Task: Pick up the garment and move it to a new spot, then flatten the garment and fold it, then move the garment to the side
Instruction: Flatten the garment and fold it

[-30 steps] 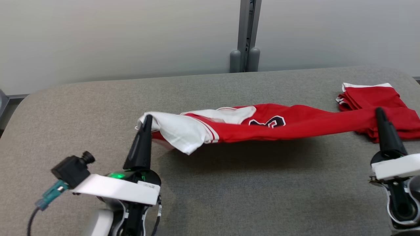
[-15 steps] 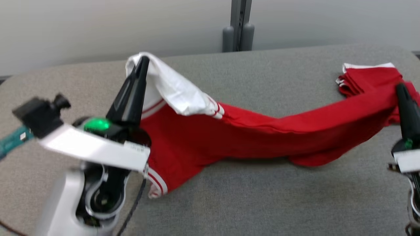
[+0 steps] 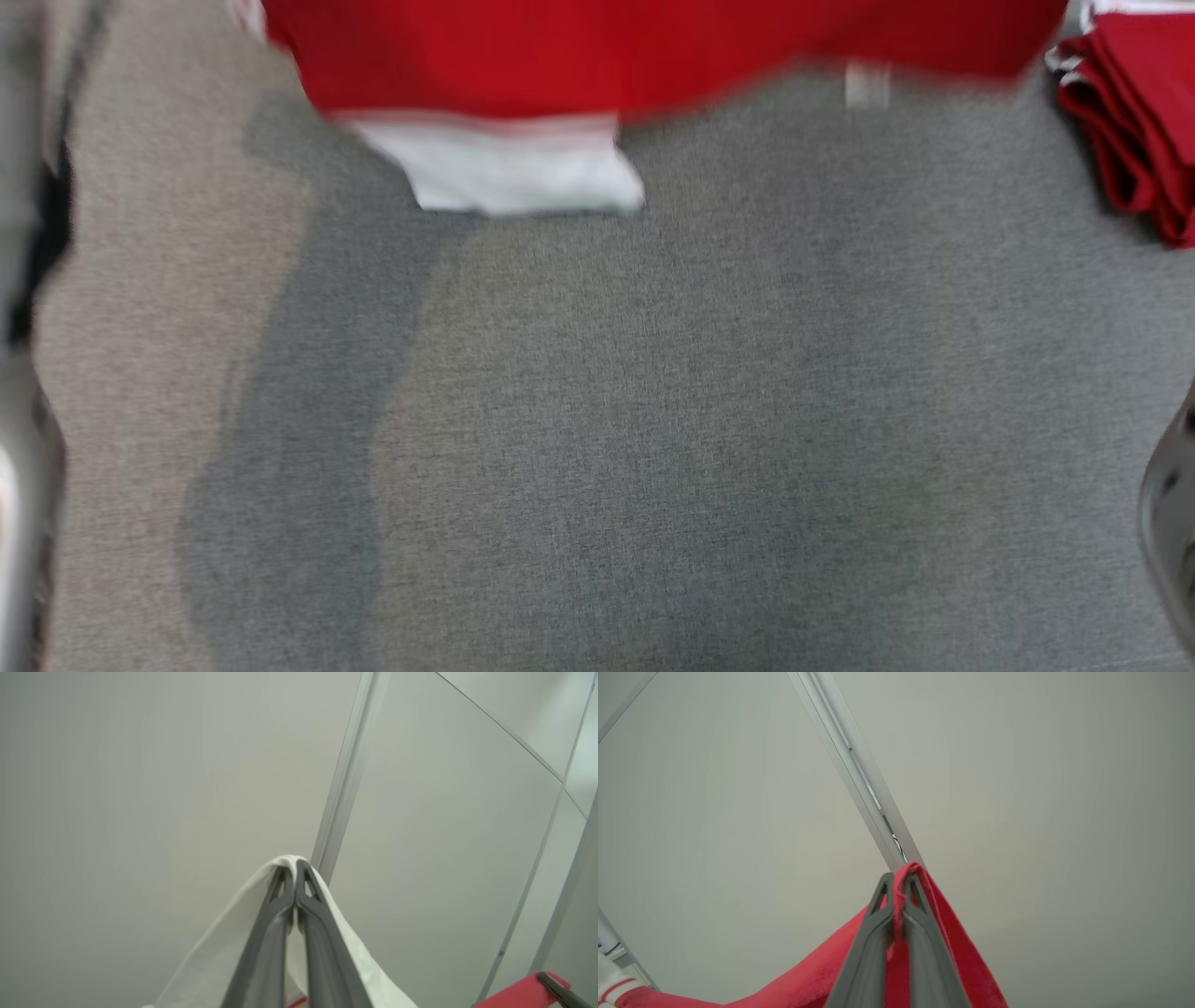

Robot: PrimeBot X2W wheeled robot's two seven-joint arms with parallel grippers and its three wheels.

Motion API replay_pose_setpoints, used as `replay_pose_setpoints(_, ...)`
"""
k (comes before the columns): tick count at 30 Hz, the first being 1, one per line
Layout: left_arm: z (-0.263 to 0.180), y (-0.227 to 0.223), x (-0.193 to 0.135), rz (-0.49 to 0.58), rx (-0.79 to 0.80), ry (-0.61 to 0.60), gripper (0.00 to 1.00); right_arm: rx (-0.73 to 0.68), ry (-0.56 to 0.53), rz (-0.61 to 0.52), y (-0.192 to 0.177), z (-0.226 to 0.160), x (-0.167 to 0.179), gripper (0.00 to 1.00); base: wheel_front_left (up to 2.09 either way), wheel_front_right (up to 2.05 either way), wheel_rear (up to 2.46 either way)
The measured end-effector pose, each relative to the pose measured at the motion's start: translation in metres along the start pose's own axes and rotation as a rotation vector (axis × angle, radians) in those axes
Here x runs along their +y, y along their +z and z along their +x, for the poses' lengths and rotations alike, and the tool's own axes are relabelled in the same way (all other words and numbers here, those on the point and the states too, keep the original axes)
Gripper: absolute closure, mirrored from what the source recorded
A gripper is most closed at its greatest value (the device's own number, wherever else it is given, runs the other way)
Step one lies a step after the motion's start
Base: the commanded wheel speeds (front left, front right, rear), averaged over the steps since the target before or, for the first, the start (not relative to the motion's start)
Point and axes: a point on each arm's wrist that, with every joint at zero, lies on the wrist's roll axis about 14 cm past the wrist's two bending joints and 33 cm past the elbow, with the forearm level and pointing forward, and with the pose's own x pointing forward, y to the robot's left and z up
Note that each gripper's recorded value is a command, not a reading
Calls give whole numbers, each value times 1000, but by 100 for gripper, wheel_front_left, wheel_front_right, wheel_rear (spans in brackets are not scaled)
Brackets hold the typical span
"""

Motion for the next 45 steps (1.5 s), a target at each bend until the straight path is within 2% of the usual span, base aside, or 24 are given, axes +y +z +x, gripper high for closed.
replay_pose_setpoints(1,28,15,4,50,-75,8,100,-59,-5,-13,13,30,-1,100,0,0,0)
replay_pose_setpoints(3,50,27,4,104,-150,-1,100,-113,-13,-12,22,53,-2,100,0,0,0)
replay_pose_setpoints(7,75,38,-3,81,-267,-32,100,-145,-40,-19,14,79,-9,100,0,0,0)
replay_pose_setpoints(9,80,28,4,128,-256,-34,100,-103,-56,-38,-8,83,-15,100,0,0,0)
replay_pose_setpoints(11,81,18,22,123,-253,7,100,-48,-67,-31,-36,84,-20,100,0,0,0)
replay_pose_setpoints(15,75,-41,68,140,-127,91,100,91,-111,-5,-107,74,-39,100,0,0,0)
replay_pose_setpoints(20,48,-128,112,84,41,157,100,268,-181,5,-196,39,-72,100,0,0,0)
replay_pose_setpoints(24,28,-161,128,30,96,174,100,330,-208,32,-230,19,-81,100,0,0,0)
replay_pose_setpoints(31,2,-149,131,-10,49,165,100,316,-198,95,-228,0,-72,100,0,0,0)
replay_pose_setpoints(34,-17,-153,120,-33,55,132,100,304,-190,101,-219,-9,-71,100,0,0,0)
replay_pose_setpoints(37,-47,-161,106,-85,85,105,100,310,-187,109,-215,-26,-71,100,0,0,0)
replay_pose_setpoints(45,-154,-175,86,-225,163,183,100,319,-222,210,-205,-86,-67,100,0,0,0)
